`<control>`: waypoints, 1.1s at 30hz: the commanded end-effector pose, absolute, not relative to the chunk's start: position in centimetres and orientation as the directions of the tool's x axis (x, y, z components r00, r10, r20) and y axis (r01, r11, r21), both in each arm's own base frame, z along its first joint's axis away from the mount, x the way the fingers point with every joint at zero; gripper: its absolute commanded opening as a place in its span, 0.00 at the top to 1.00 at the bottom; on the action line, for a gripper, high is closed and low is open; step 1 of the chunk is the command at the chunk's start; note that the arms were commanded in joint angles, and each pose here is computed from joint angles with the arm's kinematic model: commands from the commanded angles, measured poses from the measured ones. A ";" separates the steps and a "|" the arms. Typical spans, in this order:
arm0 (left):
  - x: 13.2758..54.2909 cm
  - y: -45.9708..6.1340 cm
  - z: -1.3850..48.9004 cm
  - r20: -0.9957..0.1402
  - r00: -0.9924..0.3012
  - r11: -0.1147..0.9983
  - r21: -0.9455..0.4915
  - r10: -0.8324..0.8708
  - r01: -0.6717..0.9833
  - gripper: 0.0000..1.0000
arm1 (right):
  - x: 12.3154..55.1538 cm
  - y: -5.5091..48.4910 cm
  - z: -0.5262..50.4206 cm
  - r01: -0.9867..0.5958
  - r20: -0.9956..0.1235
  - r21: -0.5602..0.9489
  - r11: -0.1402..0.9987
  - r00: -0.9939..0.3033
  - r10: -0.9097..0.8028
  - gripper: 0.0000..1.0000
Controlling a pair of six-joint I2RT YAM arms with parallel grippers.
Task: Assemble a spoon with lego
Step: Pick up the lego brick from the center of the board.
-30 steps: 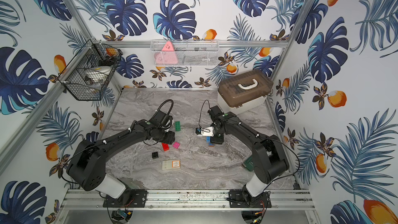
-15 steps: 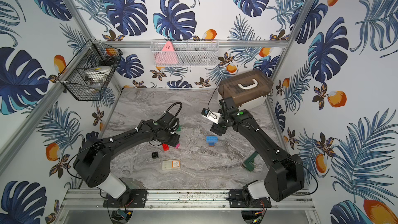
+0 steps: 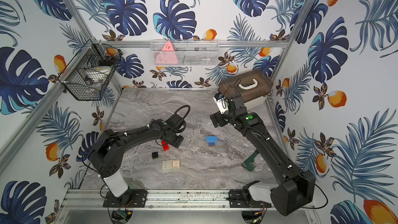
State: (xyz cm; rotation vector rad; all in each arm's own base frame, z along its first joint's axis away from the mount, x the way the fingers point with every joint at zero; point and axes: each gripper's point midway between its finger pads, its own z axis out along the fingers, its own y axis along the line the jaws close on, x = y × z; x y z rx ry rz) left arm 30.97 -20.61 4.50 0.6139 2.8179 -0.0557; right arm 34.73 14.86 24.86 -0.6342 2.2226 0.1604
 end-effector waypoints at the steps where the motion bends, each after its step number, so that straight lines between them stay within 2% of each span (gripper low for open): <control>1: 31.4 -20.4 4.1 -0.242 -0.868 0.899 0.054 0.434 0.434 0.44 | 34.6 14.3 24.6 -0.467 -0.732 -0.088 0.880 -0.569 -0.376 0.04; 8: 31.1 -20.5 2.8 -0.214 -0.869 0.894 0.065 0.447 0.444 0.46 | 34.6 14.0 24.6 -0.469 -0.734 -0.093 0.878 -0.564 -0.379 0.03; 21: 30.8 -20.5 2.5 -0.200 -0.867 0.889 0.075 0.457 0.452 0.71 | 34.8 13.7 24.3 -0.443 -0.727 -0.066 0.894 -0.592 -0.347 0.03; 25: 30.6 -21.1 3.5 -0.196 -0.856 0.878 0.072 0.478 0.474 0.74 | 34.3 13.2 23.9 -0.351 -0.711 0.119 0.929 -0.683 -0.167 0.03; 28: 30.8 -21.8 5.3 -0.192 -0.835 0.856 0.082 0.516 0.510 0.75 | 33.5 11.1 22.3 -0.188 -0.617 0.286 0.939 -0.786 0.031 0.03; 30: 30.9 -22.4 6.7 -0.189 -0.812 0.833 0.089 0.552 0.546 0.75 | 32.9 9.9 21.1 -0.088 -0.527 0.424 0.901 -0.833 0.167 0.03; 33: 31.1 -23.7 8.9 -0.180 -0.763 0.782 0.072 0.621 0.619 0.76 | 31.7 10.8 19.3 -0.020 -0.371 0.657 0.754 -0.879 0.300 0.04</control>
